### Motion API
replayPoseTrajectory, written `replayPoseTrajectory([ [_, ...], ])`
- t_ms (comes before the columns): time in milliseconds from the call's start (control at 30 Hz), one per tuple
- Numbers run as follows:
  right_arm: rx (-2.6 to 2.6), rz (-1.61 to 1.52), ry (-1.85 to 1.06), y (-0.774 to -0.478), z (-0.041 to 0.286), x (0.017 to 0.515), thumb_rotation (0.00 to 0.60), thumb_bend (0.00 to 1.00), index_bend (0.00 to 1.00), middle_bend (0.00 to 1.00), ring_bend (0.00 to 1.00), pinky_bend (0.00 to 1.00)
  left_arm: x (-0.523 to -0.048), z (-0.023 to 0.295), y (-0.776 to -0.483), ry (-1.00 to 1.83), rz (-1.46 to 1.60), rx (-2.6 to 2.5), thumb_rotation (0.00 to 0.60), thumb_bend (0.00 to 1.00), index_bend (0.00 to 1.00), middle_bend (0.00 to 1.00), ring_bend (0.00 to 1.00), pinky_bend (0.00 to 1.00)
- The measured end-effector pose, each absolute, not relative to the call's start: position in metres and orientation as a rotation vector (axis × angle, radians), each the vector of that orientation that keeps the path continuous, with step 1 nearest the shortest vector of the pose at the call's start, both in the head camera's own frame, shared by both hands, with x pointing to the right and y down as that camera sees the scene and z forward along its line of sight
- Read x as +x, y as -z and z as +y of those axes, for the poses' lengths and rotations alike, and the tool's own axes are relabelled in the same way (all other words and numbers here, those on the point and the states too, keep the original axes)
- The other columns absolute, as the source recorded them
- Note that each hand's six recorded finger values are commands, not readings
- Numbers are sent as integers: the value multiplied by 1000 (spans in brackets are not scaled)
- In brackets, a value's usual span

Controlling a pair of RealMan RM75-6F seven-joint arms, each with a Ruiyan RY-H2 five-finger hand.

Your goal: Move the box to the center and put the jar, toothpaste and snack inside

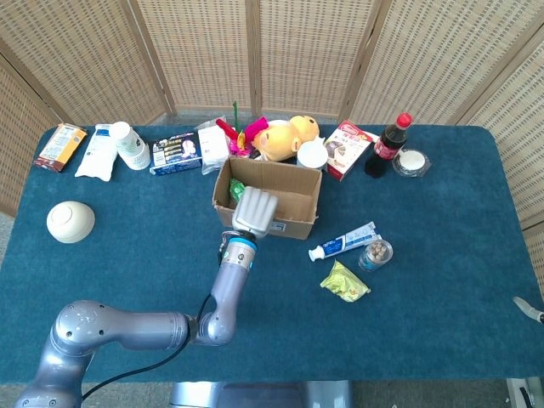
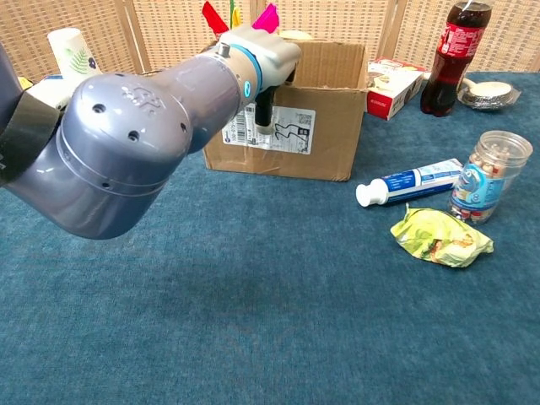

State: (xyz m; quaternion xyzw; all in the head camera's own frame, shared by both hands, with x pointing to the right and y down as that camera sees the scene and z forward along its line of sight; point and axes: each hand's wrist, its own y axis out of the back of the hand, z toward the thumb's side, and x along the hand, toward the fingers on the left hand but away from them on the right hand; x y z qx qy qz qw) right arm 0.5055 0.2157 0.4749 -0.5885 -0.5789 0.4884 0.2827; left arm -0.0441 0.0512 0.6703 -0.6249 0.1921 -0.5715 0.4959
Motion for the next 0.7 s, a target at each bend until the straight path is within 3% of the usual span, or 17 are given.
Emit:
replayPoseTrajectory([
  [100,-1581,-1545,-1309,-476,216,505,600,0,30,0,0,32,-42,51,-667,1368,476,-1531,600,331,24,0,5,344],
  [233,-1581,-1541,-1307,-475,216,504,600,0,30,0,0,32,-38,50,-658,1319,518,-1570,600,247,0,0,0,194],
  [433,-1586,-1533,-1306,-476,217,501,600,0,29,0,0,32,-40,46,-619,1163,582,-1595,600,240,0,0,0,100],
  [700,-1594,-1510,-1307,-477,218,496,600,0,30,0,0,32,-89,36,-567,1094,616,-1519,600,241,0,0,0,85],
])
